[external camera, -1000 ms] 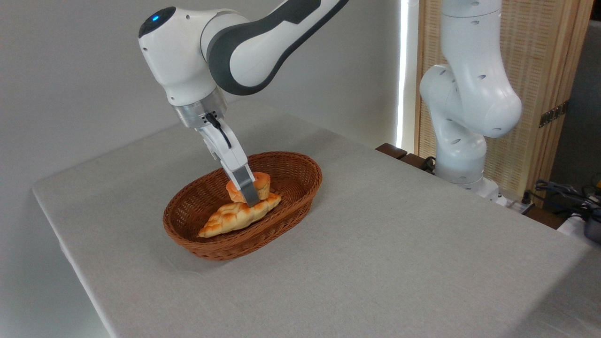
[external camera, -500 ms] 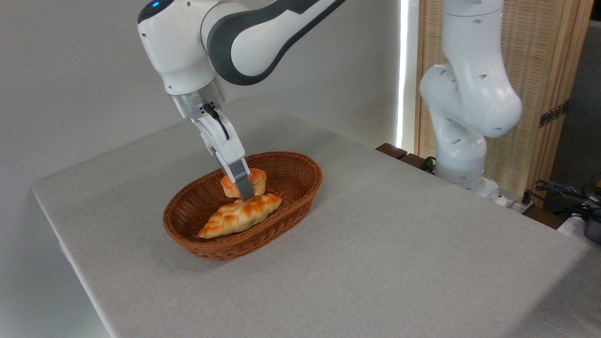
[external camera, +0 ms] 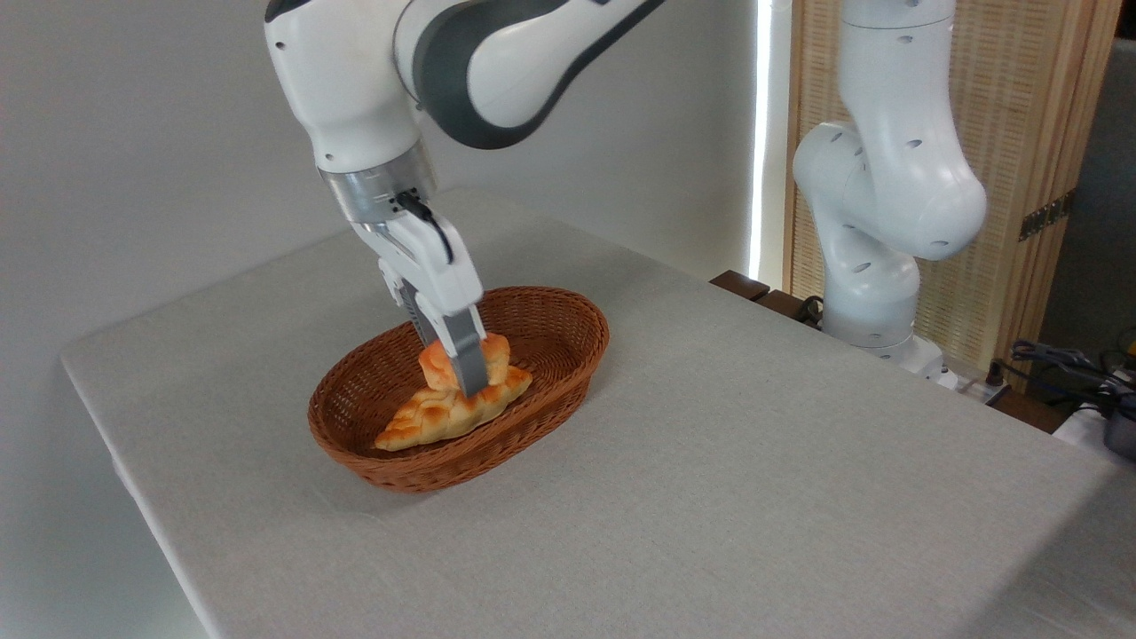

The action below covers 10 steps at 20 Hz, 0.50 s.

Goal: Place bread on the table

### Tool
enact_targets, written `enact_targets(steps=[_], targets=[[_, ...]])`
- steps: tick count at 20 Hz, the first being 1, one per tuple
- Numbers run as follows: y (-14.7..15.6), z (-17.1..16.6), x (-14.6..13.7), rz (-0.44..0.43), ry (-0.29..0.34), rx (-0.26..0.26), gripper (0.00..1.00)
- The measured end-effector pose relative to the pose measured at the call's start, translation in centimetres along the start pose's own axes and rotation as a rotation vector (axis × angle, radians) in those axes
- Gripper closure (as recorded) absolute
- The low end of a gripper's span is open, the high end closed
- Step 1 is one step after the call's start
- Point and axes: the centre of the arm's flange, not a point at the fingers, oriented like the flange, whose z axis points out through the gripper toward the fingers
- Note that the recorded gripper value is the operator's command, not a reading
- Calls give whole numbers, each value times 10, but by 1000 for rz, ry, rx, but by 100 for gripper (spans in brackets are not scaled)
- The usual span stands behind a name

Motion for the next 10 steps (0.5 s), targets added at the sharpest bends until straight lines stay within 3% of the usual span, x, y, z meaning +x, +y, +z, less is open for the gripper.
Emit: enact_targets(steps=[5, 7, 10], targets=[[-49, -6, -44, -48, 10, 3, 32], [-62, 0, -57, -37, 2, -5, 5], [-77, 13, -69, -19, -16, -22, 0]])
